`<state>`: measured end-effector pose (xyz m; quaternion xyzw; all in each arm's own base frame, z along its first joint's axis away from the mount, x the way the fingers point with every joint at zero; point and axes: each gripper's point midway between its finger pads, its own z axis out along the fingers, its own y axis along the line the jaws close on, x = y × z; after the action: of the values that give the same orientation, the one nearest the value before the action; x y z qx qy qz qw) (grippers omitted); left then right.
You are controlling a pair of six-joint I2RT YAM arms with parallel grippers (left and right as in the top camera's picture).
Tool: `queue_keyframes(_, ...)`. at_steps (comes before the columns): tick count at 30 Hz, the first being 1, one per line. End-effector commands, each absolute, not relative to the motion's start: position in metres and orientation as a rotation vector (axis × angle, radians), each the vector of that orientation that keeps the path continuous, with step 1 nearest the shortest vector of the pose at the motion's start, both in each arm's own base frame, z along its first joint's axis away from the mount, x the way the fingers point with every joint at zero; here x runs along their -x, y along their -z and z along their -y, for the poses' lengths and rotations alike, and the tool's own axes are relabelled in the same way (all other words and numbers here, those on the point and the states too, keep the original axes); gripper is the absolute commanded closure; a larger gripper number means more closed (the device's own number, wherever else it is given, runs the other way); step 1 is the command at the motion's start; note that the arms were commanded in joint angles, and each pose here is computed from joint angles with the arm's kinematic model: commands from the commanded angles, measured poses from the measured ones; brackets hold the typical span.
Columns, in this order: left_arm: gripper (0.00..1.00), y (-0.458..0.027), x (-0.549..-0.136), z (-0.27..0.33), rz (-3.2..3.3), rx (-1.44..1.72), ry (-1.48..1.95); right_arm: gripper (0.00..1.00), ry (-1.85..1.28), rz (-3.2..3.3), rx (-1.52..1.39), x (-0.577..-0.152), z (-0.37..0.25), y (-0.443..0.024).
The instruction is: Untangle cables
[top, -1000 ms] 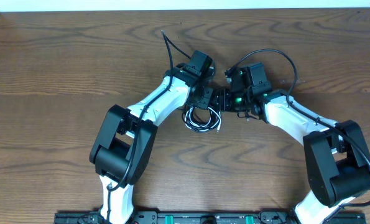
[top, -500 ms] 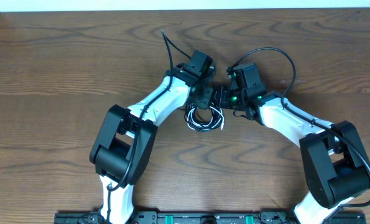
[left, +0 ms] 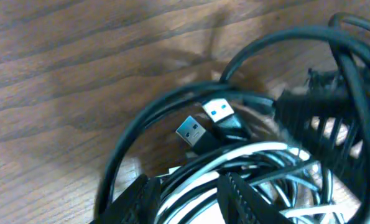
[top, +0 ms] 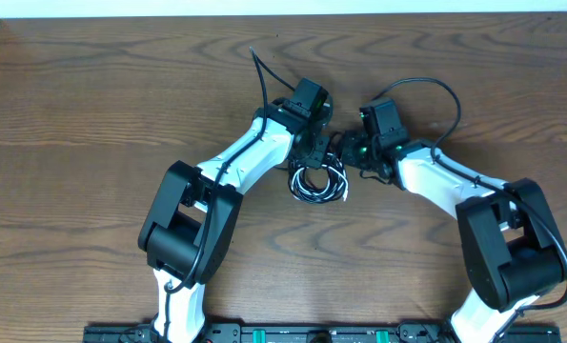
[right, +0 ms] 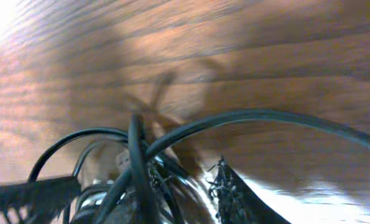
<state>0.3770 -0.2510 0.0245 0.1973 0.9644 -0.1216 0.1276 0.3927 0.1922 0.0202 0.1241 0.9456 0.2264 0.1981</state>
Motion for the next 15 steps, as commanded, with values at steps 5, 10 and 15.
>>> queue_keyframes(5, 0.61, -0.011, -0.370, 0.248, -2.848, -0.576, 0.339, 0.99, -0.681, -2.672, -0.502, -0.398, -0.177, -0.004)
queue_keyframes(10, 0.62, -0.016, -0.372, 0.249, -2.837, -0.576, 0.343, 0.99, -0.683, -2.666, -0.481, -0.399, -0.178, -0.005)
queue_keyframes(15, 0.61, -0.046, -0.377, 0.252, -2.770, -0.569, 0.370, 0.99, -0.712, -2.665, -0.440, -0.399, -0.182, -0.007)
